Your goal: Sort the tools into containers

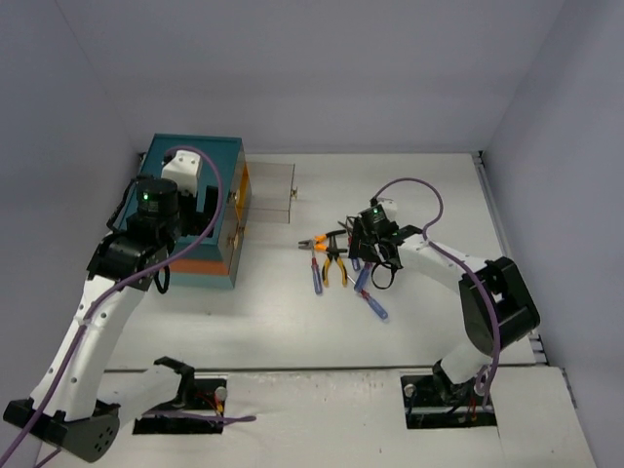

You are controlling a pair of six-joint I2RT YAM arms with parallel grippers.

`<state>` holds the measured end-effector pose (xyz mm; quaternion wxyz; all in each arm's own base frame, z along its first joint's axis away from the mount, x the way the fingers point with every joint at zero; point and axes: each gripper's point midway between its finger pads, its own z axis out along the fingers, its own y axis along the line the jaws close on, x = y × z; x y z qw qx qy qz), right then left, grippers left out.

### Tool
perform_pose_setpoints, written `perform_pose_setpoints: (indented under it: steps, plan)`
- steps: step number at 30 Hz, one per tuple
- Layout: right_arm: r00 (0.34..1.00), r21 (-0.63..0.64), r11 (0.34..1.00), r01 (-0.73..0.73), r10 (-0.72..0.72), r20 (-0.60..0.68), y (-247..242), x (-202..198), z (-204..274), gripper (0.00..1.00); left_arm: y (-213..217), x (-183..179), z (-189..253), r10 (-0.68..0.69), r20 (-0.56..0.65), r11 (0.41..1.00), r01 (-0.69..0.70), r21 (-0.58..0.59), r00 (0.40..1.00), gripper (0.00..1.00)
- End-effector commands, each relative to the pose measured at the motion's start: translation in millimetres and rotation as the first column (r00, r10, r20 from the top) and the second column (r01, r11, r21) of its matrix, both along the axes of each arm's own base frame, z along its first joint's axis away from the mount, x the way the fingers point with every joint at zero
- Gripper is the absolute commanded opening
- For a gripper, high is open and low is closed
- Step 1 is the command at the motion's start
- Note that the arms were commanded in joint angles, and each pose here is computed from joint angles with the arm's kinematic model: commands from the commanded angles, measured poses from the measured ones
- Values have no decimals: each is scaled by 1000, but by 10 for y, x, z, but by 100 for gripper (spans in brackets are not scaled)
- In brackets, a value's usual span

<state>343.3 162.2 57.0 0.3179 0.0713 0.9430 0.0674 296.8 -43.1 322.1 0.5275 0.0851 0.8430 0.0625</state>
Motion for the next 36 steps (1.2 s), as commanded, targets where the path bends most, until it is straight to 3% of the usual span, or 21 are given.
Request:
perform_pose_setpoints:
  steps: [1, 10, 15, 18, 25, 27, 30, 32, 36]
  plan:
    - [996, -8, 996, 87, -87, -35, -4, -282, -63, 60, -33, -22, 137, -7, 43, 1000, 8, -29, 999, 89]
    - [989, -30, 991, 128, -130, -74, -53, -472, -263, 48, -66, -27, 77, -19, 27, 999, 20, -25, 999, 89]
    - [986, -39, 989, 141, -143, -82, -99, -509, -305, 14, -74, -12, 74, -22, 25, 1000, 23, -16, 999, 89]
    - [987, -20, 988, 155, -156, -41, -127, -473, -159, 0, -53, -7, 88, -16, 29, 1000, 16, -3, 999, 89]
    - [976, -46, 989, 140, -130, 172, -299, -295, 701, 0, -60, 35, 100, -13, 30, 1000, 13, 4, 999, 89]
    - [968, -60, 993, 102, -86, 237, -271, -177, 986, 0, -65, 42, 102, -14, 29, 1000, 14, 4, 999, 89]
    - [943, -121, 988, -98, 131, 305, 30, 127, 1430, 0, -68, 57, 110, -13, 30, 1000, 13, 4, 999, 89]
    - [881, -165, 954, -252, 297, 369, 334, 372, 1836, 0, -64, 66, 105, -24, 26, 999, 23, 28, 999, 89]
    - [747, -260, 864, -431, 503, 435, 726, 672, 2211, 0, -25, 64, 124, -17, 31, 999, 15, 51, 999, 89]
